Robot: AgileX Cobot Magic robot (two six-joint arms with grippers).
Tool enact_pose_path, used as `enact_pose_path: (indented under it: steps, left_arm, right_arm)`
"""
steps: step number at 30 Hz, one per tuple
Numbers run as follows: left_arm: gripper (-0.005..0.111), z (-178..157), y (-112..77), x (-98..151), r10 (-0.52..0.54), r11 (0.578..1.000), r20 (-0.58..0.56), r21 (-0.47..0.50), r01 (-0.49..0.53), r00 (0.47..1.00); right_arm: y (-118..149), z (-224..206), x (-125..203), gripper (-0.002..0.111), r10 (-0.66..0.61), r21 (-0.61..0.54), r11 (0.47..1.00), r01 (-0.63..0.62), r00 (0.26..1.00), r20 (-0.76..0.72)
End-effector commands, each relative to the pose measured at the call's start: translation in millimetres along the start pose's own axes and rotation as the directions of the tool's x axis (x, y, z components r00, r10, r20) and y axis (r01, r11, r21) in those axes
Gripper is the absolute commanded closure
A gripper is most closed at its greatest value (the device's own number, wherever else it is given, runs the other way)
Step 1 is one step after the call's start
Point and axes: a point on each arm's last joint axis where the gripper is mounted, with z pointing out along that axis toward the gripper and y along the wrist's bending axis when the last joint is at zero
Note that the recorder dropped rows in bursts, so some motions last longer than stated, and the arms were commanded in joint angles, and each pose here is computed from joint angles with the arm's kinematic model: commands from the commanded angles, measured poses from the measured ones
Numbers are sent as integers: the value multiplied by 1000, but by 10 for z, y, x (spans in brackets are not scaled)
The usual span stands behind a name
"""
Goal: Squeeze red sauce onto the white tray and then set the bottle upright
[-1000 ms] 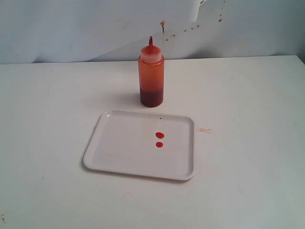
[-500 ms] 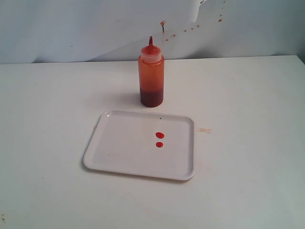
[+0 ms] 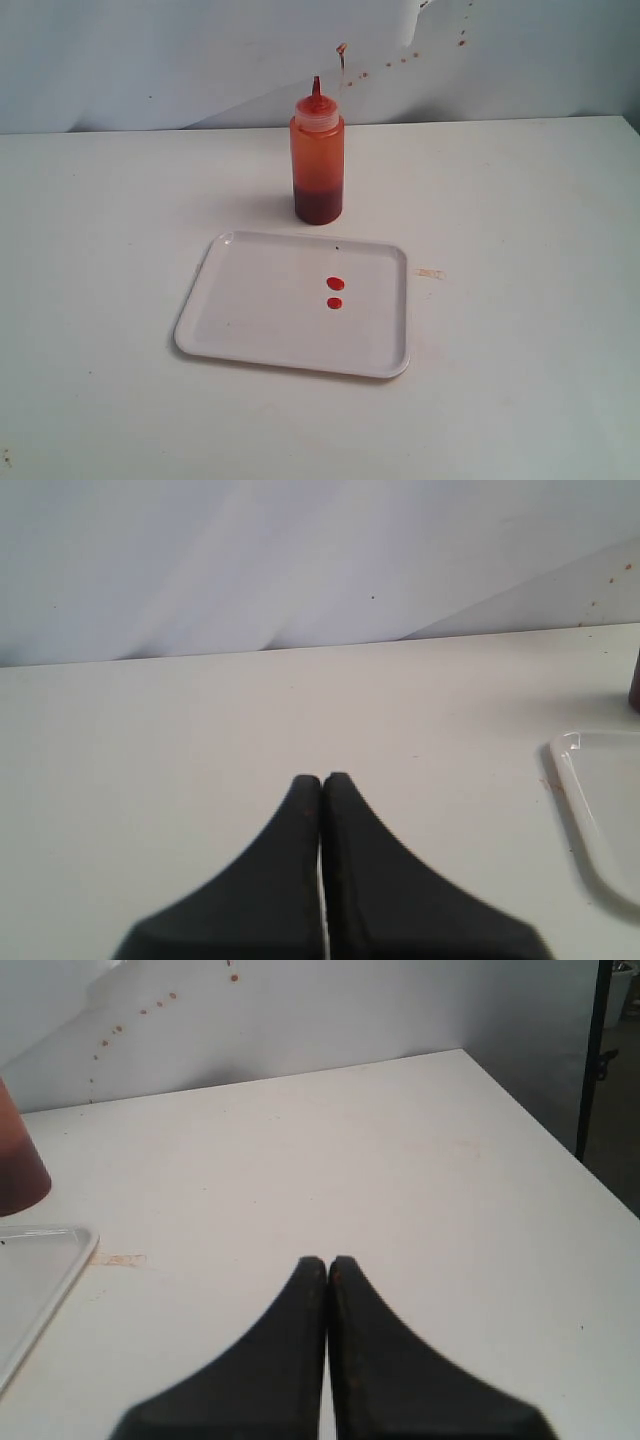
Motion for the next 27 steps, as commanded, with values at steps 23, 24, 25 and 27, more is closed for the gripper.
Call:
enact_pose_path:
  steps: [23,24,25,27]
  left_arm:
    - [107,2,-3,6,-2,1000,7,4,2,1000]
    - [107,2,-3,6,-2,1000,7,4,2,1000]
    - [107,2,-3,6,-2,1000,7,4,2,1000]
    - [107,2,-3,6,-2,1000,7,4,2,1000]
  right_arm:
    - [-42,-1,-8,108,-121,49,991,121,993,13]
    - [-42,-1,-8,108,-121,49,991,121,993,13]
    - [-42,-1,-8,108,-121,49,991,121,993,13]
    - [-42,-1,-8,108,-121,49,991,121,993,13]
